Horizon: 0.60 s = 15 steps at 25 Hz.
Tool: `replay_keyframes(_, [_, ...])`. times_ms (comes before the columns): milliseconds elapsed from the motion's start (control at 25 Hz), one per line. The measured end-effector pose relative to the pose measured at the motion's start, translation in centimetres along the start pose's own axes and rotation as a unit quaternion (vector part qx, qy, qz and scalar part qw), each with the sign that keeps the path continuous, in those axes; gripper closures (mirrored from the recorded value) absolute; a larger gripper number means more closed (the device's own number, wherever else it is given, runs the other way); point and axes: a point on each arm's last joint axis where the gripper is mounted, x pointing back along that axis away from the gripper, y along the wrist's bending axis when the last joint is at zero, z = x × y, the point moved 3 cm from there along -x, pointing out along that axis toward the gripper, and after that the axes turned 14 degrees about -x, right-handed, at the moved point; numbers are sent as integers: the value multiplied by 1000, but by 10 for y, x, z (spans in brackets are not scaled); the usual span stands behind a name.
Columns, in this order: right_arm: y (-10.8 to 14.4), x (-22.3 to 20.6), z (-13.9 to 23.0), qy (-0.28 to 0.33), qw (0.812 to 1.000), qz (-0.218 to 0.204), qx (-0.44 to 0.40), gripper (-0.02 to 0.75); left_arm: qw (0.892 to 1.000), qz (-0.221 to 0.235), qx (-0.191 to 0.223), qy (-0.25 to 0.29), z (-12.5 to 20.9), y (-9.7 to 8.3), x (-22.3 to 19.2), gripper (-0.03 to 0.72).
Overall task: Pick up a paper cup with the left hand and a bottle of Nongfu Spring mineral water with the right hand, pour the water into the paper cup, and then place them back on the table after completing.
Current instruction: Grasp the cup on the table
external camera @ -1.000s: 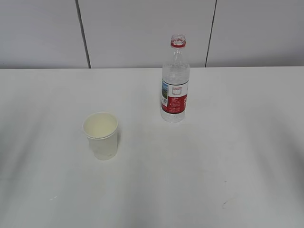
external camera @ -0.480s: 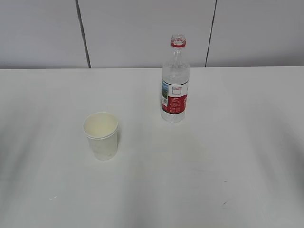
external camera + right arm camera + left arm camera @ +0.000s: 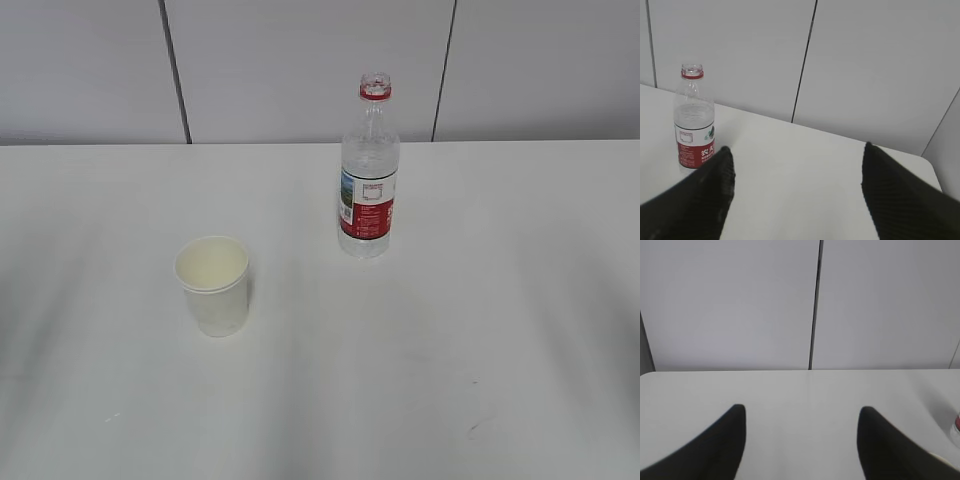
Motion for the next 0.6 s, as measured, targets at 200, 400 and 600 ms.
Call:
replay_keyframes(200, [-2, 3, 10, 37, 999, 16, -21, 150, 1000, 0, 0, 0, 0, 0, 0, 251])
replay_keyframes(400, [-7, 3, 15, 44, 997, 45, -52, 150, 1000, 0, 0, 0, 0, 0, 0, 253])
replay_keyframes(600, [-11, -4, 29, 23, 994, 56, -92, 151, 1000, 0, 0, 0, 0, 0, 0, 254])
